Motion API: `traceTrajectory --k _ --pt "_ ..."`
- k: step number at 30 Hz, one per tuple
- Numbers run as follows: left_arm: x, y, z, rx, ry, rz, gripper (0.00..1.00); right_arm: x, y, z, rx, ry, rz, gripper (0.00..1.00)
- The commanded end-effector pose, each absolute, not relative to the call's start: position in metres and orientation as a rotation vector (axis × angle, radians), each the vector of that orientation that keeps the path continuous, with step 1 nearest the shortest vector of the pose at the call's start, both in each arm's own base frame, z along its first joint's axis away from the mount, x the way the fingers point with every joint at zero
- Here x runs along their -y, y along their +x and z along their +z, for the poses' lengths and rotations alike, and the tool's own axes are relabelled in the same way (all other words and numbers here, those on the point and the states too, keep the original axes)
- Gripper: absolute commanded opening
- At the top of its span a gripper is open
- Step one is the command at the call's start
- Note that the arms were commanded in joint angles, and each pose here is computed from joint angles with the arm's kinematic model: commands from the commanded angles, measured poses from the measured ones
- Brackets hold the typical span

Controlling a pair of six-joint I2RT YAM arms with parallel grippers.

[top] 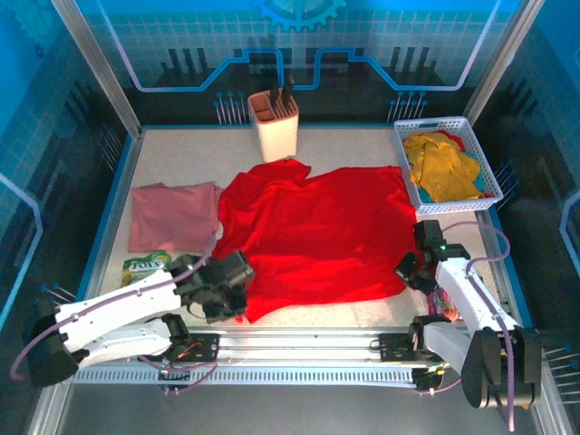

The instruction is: Fold and stack the t-shirts

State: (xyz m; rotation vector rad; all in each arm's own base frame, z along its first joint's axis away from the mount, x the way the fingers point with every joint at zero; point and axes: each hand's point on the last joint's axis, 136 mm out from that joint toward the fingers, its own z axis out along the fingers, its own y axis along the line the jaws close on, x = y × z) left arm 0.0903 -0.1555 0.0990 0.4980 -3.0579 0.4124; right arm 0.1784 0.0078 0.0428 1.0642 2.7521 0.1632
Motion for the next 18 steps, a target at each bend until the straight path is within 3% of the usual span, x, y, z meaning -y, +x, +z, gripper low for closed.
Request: traceTrajectory --k 1,9,18 --pt "0.128 0.118 0.140 3.196 0.406 0.381 0.00 -0.010 0.191 0.072 -2.719 0.946 0.190 0.02" --pt "0.100 0.197 0.200 3.365 0.415 0.450 0.00 -0.010 0.218 0.092 -2.695 0.875 0.221 0.04" --pt "0.089 0.248 0.165 3.326 0.458 0.470 0.00 -0.022 0.260 0.066 -2.830 0.807 0.238 0.10"
